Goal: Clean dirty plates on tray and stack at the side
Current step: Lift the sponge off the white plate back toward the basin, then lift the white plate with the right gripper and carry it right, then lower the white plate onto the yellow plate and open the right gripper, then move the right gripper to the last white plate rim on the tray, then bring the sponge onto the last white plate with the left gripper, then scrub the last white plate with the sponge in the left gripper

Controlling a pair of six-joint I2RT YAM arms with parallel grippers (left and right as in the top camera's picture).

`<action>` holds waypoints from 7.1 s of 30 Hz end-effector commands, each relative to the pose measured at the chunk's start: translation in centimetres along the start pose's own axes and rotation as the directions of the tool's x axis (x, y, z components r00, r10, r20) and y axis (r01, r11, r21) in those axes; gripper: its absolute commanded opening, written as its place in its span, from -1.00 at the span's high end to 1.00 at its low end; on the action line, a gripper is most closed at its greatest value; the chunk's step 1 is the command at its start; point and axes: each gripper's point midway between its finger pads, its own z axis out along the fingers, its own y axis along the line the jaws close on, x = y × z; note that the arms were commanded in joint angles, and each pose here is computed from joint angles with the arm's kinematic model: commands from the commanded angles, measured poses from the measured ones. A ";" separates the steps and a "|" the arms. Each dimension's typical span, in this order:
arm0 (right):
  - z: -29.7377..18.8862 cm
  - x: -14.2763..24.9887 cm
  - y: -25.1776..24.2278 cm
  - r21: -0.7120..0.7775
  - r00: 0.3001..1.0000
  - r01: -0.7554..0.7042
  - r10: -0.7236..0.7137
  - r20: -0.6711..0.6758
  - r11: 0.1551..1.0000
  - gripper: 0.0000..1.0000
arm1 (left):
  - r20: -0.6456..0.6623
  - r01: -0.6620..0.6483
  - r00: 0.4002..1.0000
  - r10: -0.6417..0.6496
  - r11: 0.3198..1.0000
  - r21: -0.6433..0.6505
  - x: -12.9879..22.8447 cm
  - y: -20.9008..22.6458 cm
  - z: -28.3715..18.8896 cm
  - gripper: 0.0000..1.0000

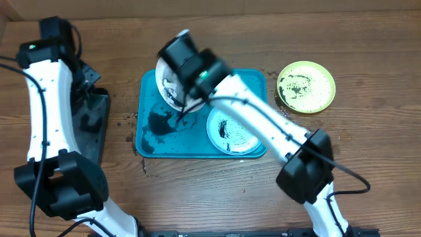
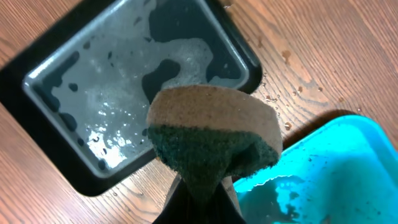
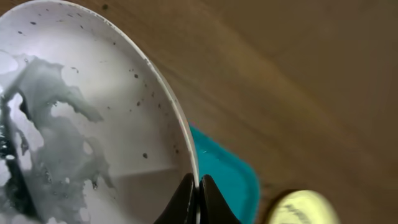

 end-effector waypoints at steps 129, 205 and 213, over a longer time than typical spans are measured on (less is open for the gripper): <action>5.1 24.9 -3.3 -0.084 0.453 -0.658 0.304 -0.838 0.748 0.70 | -0.085 0.044 0.996 -0.034 0.993 0.110 -1.9 2.1 1.7 0.92; 10.1 15.2 4.8 -0.421 0.748 -0.634 0.378 -0.545 0.648 0.93 | -0.249 -0.755 0.562 0.789 0.612 0.238 23.5 -17.6 13.4 0.92; 10.1 15.3 4.7 -0.419 0.746 -0.637 0.381 -0.546 0.648 0.93 | -0.030 -0.614 0.764 0.645 0.711 -0.342 14.2 -13.3 13.3 0.92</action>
